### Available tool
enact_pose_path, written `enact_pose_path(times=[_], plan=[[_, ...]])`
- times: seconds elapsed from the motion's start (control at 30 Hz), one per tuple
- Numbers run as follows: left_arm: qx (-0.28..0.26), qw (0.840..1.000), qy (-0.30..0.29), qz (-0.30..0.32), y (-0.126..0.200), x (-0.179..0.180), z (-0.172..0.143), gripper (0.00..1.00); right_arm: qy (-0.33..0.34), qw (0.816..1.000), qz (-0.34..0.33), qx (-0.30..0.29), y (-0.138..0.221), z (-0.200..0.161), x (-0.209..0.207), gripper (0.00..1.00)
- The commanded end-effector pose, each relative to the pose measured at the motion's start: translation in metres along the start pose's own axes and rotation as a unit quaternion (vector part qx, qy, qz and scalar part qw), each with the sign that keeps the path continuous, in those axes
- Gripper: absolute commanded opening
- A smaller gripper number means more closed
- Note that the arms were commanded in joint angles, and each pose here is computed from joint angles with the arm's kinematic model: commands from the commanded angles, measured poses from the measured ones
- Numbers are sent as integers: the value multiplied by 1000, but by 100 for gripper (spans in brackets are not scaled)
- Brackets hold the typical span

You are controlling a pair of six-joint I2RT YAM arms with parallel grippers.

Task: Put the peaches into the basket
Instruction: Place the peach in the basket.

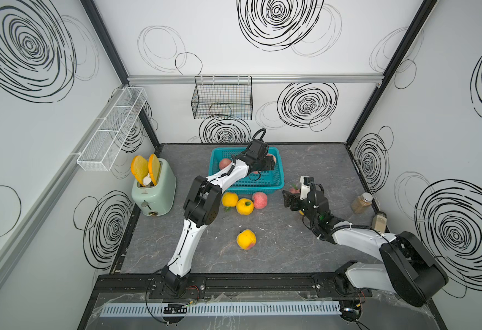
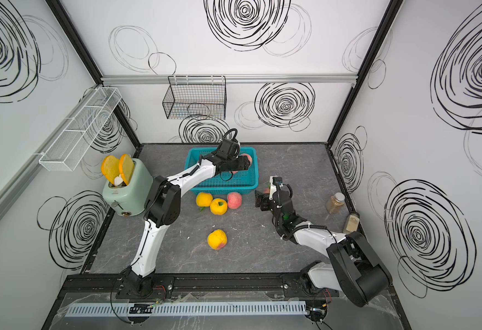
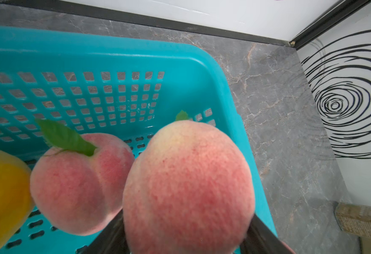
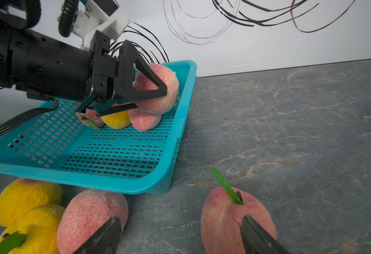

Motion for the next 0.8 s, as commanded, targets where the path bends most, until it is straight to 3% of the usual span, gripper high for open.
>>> enact_pose_path(times=[0.0,0.33,0.47,0.77], plan=[[-2,1000,5,8,-10,0,0,68,-5,1000,9,-6,3,1,3,89],[25,999,-6,25,-27,-4,-19,74,-5,1000,10,-5,3,1,3,89],[27,999,-6,27,-27,-2,-19,81,-5,1000,9,-7,3,2,3,88],[20,1000,-4,15,-24,-6,-15,85,-4,1000,11,-5,3,2,4,89]])
Point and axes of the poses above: each gripper's point midway between its finger pads, its own y axis back along the fingers, its own x axis along the line the jaws close on, z = x × y, the point moved 9 cm from there along y, back along the fingers, and after that the axes turned 5 degrees about -y, right-handed, at the moved point
